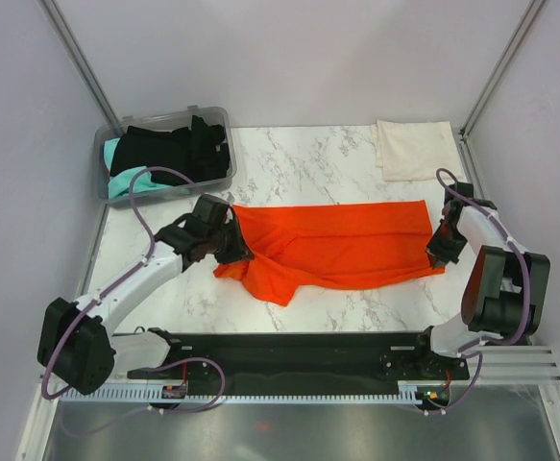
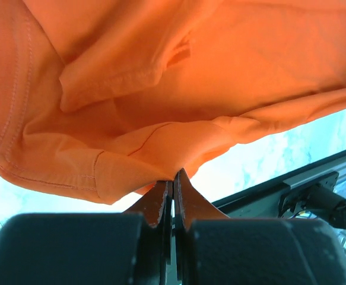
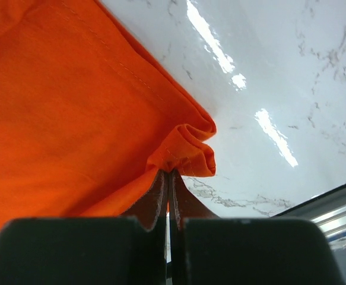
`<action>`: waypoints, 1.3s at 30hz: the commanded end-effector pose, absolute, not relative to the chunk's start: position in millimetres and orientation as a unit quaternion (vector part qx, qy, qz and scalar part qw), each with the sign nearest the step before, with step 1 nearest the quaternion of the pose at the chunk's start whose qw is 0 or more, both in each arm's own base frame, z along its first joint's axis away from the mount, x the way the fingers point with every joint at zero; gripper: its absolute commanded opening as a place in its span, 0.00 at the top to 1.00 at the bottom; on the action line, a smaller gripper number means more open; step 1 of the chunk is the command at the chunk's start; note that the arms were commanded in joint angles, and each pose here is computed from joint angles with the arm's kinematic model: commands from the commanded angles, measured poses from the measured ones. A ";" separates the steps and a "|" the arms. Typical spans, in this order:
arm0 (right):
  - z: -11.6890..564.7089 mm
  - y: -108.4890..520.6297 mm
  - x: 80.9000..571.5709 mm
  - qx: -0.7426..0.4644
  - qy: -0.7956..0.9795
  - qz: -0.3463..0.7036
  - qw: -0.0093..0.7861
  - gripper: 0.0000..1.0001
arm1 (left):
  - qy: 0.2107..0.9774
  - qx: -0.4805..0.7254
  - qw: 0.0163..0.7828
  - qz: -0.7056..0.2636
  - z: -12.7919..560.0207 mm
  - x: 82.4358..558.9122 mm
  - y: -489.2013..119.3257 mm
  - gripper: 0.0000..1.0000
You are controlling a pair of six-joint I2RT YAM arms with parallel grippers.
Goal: Fold and stack the t-shirts
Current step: Fold the tshirt
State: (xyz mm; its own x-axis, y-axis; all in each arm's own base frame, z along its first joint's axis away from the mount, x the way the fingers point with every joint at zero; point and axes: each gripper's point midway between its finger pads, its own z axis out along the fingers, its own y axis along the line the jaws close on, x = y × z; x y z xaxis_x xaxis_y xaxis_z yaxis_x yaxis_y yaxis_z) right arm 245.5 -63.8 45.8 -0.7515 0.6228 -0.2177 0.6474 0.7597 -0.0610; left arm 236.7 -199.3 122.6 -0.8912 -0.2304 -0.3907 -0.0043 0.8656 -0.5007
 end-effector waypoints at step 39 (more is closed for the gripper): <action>31.4 -72.8 340.3 0.296 0.950 -0.029 0.098 0.98 | 0.940 -0.104 0.234 -0.226 115.6 333.3 -168.9 0.98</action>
State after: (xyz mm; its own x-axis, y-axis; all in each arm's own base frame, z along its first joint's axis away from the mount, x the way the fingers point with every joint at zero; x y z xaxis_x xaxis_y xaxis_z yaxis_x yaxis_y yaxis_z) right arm 322.3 -68.7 24.1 -0.8142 0.5588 -0.1576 0.5673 0.8234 -0.0115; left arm 315.5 -164.6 99.8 -0.8838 -0.3323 -0.3294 -0.1607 0.8768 -0.4533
